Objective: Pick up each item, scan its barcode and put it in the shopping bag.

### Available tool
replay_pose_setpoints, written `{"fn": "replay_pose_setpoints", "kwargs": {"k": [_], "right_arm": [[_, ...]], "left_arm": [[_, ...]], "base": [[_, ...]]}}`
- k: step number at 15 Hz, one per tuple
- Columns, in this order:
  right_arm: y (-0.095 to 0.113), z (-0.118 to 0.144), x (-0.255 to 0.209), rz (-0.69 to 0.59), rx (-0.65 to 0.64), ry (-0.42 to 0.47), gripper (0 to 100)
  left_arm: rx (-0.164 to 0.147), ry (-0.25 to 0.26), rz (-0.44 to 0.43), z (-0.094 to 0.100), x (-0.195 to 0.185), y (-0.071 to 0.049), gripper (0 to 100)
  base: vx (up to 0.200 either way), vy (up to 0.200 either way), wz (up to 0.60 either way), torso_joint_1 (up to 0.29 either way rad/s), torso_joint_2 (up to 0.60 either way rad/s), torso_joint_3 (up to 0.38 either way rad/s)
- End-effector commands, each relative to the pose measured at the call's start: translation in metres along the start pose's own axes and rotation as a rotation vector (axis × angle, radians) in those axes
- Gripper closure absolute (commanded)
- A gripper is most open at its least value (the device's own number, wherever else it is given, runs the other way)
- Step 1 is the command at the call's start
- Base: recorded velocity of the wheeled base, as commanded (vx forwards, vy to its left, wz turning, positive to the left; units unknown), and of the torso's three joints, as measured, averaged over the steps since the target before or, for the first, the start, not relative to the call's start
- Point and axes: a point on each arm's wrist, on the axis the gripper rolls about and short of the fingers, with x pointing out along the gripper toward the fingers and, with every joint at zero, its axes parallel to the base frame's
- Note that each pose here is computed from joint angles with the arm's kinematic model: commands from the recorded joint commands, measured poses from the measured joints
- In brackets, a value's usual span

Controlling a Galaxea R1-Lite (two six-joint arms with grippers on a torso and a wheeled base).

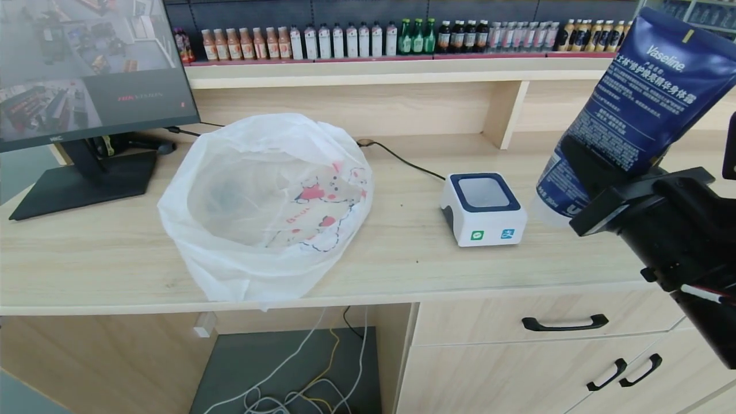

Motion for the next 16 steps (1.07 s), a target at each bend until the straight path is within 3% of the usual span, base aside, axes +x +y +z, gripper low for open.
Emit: {"fn": "replay_pose_setpoints", "kwargs": {"k": [1,5,10,12,16], "right_arm": [[0.000,0.003,0.002,-0.001,-0.034,-0.015,100],[0.001,0.008,0.008,-0.004,-0.210,-0.038,100],[0.009,0.035,0.045,0.009,-0.265,-0.077,100],[0.011,0.046,0.063,0.075,-0.321,-0.095,100],[0.010,0.031,0.070,0.231,-0.449,-0.113,100]], "left_arm": [[0.000,0.000,-0.002,0.000,0.000,0.000,0],[0.000,0.000,-0.002,0.000,0.000,0.000,0],[0.000,0.000,0.000,0.000,0.000,0.000,0],[0.000,0.000,-0.002,0.000,0.000,0.000,0],[0.000,0.000,0.000,0.000,0.000,0.000,0]], "base": [[0.000,0.000,0.00,0.000,0.00,0.000],[0.000,0.000,0.00,0.000,0.00,0.000],[0.000,0.000,0.00,0.000,0.00,0.000],[0.000,0.000,0.00,0.000,0.00,0.000],[0.000,0.000,0.00,0.000,0.00,0.000]]}}
